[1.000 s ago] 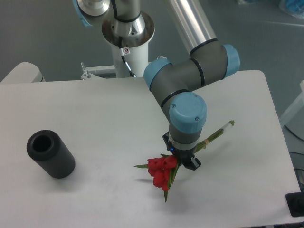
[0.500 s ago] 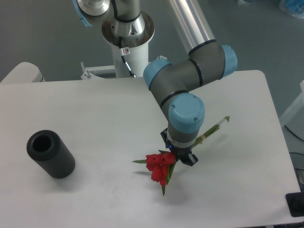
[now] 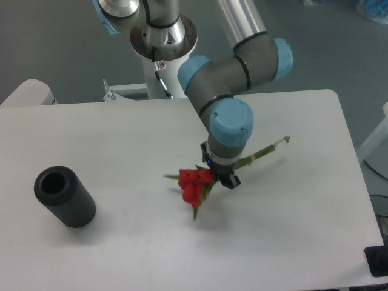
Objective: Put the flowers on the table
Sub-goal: 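Move the held tulips toward the black vase and lower them onto the table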
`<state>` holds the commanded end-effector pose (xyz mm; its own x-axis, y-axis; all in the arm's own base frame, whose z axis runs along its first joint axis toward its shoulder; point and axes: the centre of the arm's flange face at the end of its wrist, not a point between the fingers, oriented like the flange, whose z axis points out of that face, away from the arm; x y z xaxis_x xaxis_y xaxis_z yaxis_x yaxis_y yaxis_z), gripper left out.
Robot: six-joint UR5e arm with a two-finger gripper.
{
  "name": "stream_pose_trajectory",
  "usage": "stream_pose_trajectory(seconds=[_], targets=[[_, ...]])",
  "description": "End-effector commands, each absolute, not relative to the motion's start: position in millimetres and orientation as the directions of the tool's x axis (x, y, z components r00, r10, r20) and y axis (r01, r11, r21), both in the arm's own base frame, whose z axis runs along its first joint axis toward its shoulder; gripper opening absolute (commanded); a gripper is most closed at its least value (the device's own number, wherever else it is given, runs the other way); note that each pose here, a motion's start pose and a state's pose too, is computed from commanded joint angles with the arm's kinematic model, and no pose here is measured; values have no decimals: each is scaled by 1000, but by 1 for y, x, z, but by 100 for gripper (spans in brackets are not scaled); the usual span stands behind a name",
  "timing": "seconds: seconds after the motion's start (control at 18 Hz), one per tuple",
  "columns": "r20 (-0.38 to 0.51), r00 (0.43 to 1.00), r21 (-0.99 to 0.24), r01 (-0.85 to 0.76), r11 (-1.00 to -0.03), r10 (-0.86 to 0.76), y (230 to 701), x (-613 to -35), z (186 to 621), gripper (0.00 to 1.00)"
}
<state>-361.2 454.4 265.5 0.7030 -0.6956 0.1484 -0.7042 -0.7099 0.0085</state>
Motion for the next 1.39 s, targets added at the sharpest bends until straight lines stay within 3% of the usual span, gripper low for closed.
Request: stream_pose_trajectory(seconds=[0.17,0.5,0.67,0.83,0.89,0.94,1.0,1.39], targets=[[177,642,-9,-757,-653,-746,444,-341,256,15],[203,599,-26,-787,-616,-774,439,-297,249,16],[219,585,-45,-794,-607,-781,430,-277,244,22],[219,578,-85,-792,-605,-786,431,-269,241,42],[219,579,-86,-790,-606,-786,431,-269,241,56],[220,582,-94,-786,-611,-783,431,-268,240,84],[219,585,-103,-782,-615,-781,431,-268,240,100],[197,595,-113,-776,-621,-779,432,-275,248,100]])
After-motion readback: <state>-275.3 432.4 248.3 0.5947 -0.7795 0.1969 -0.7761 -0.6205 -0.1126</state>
